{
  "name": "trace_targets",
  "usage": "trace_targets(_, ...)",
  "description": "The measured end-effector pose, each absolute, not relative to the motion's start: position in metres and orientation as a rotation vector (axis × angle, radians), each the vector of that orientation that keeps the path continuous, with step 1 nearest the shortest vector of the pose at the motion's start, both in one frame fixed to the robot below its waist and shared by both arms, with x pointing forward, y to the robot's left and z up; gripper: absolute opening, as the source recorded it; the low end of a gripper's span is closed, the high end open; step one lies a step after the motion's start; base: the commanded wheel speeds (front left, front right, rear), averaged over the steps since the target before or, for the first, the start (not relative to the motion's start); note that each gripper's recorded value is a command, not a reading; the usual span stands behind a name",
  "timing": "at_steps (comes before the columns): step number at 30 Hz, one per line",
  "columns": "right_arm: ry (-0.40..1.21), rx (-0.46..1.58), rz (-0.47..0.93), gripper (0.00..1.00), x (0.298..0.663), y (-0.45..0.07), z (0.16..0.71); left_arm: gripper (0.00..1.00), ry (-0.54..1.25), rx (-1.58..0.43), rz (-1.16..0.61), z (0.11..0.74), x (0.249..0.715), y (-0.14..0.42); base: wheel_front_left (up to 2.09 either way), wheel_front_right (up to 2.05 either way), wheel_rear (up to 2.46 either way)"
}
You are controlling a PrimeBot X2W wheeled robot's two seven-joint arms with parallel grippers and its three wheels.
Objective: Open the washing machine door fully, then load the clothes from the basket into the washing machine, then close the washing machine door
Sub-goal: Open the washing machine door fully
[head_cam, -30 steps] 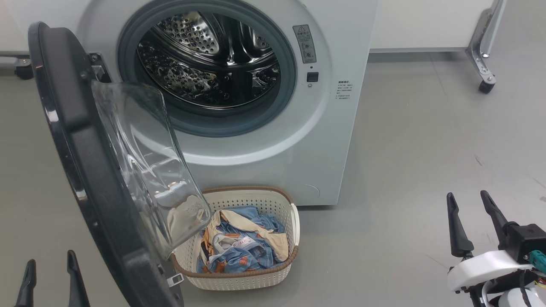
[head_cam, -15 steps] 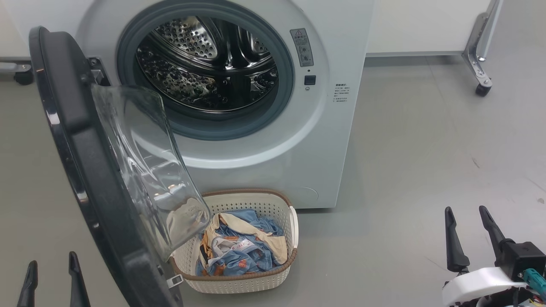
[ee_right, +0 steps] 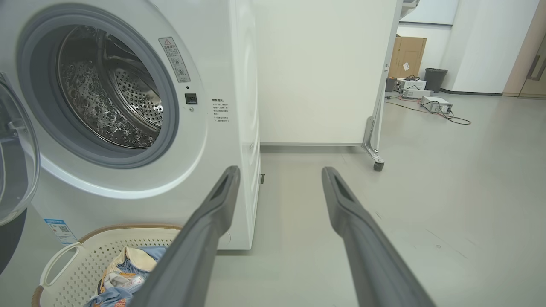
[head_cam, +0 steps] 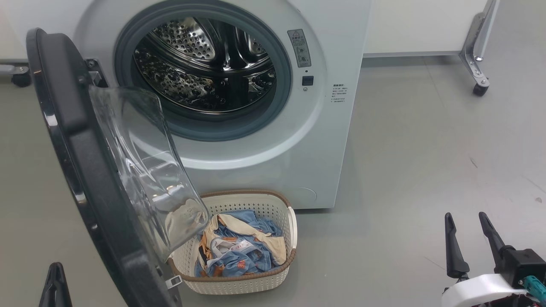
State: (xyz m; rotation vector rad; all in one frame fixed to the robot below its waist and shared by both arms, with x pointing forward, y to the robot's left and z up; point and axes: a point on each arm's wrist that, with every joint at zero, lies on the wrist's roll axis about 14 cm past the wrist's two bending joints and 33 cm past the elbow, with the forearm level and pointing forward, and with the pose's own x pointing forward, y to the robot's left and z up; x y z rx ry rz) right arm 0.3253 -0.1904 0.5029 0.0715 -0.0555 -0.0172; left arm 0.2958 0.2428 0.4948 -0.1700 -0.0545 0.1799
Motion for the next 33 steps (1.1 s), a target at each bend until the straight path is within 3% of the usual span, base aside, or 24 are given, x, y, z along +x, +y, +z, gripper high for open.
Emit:
trace_targets(11, -0.049, 0.1, 0.006, 1.0, 0.325, -0.181, 0.5, 0.0, -0.09, -0.209, 0.284, 0.503, 0.291, 0.267, 0.0, 0.0, 0.0)
trace_targets(16, -0.053, 0.098, -0.005, 1.0, 0.327, -0.186, 0.501, 0.0, -0.262, -0.208, 0.384, 0.554, 0.295, 0.297, 0.0, 0.0, 0.0)
trace_targets(21, -0.054, 0.096, 0.018, 1.0, 0.331, -0.18, 0.501, 0.0, -0.595, -0.177, 0.397, 0.656, 0.29, 0.306, 0.0, 0.0, 0.0)
trace_targets(26, -0.053, 0.103, 0.049, 1.0, 0.335, -0.171, 0.501, 0.0, -0.804, -0.112, 0.235, 0.722, 0.277, 0.264, 0.0, 0.0, 0.0)
trace_targets(29, -0.053, 0.107, 0.073, 1.0, 0.337, -0.164, 0.501, 0.0, -0.84, -0.129, 0.004, 0.735, 0.275, 0.206, 0.0, 0.0, 0.0)
trace_targets(33, -0.051, 0.119, 0.089, 1.0, 0.339, -0.157, 0.501, 0.0, -0.827, -0.206, -0.168, 0.736, 0.269, 0.162, 0.0, 0.0, 0.0)
